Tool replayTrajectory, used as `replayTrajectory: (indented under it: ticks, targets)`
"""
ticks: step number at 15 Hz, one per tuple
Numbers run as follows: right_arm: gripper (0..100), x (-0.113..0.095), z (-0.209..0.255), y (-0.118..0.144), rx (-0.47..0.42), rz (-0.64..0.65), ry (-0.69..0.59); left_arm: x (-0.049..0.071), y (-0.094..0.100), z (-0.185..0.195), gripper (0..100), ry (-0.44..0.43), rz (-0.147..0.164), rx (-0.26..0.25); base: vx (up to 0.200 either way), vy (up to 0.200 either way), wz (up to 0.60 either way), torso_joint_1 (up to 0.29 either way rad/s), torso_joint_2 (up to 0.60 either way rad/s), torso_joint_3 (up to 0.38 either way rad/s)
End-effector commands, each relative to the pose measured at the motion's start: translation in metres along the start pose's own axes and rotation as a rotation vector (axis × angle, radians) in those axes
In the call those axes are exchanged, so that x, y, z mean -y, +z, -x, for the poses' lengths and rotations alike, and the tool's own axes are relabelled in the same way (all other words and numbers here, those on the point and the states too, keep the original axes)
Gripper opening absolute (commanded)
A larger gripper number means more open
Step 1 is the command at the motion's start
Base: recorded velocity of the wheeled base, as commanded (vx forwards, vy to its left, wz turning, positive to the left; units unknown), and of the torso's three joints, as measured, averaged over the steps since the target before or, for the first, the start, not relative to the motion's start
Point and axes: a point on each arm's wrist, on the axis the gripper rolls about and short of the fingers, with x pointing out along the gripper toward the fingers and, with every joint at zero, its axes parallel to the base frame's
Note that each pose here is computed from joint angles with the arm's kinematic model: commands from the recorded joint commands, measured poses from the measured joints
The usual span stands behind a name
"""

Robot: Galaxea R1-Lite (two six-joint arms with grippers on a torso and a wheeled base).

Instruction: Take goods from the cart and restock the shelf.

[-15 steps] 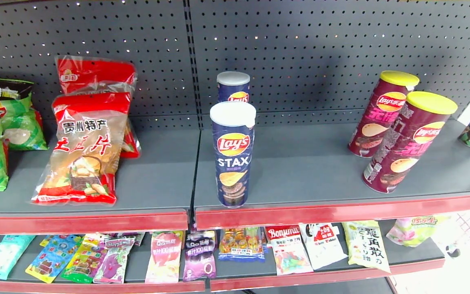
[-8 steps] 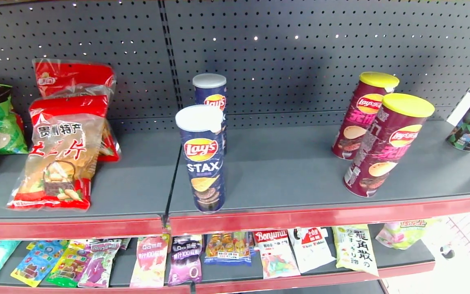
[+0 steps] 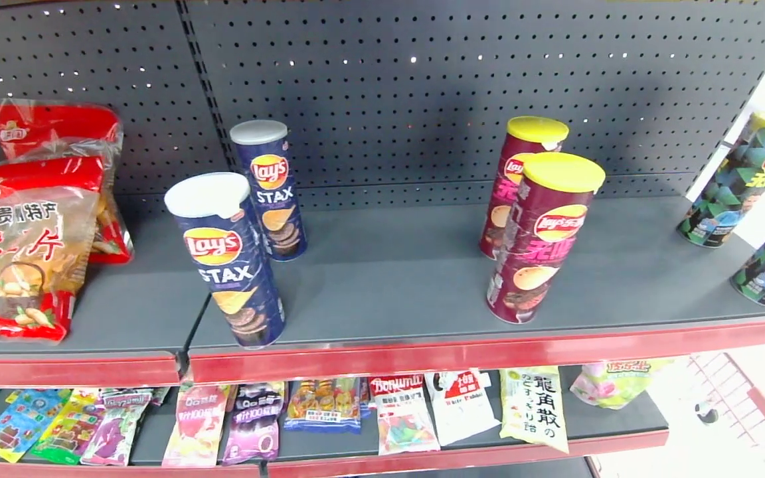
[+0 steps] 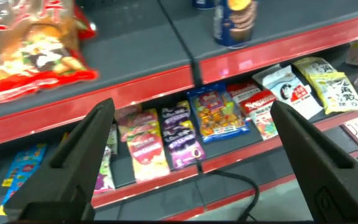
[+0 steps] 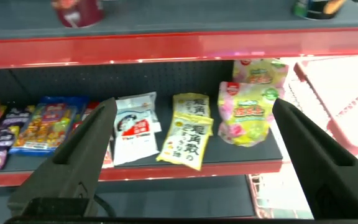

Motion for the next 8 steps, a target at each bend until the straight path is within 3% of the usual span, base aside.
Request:
replayTrajectory:
  ticks: [1, 8]
  targets:
    - [100, 0.0000, -0.0001, 0.0001, -0.001, 0.000, 0.001, 0.0001, -0.0002, -0.0006, 100, 0.000, 0.000, -0.004, 0.000, -0.200, 0.00, 0.002, 0.00, 0.002]
    - [100, 0.0000, -0.0001, 0.0001, -0.001, 0.000, 0.001, 0.0006, -0.0036, -0.0022, 100, -0.002, -0.002, -0.017, 0.000, -0.200, 0.00, 0.001, 0.00, 0.004]
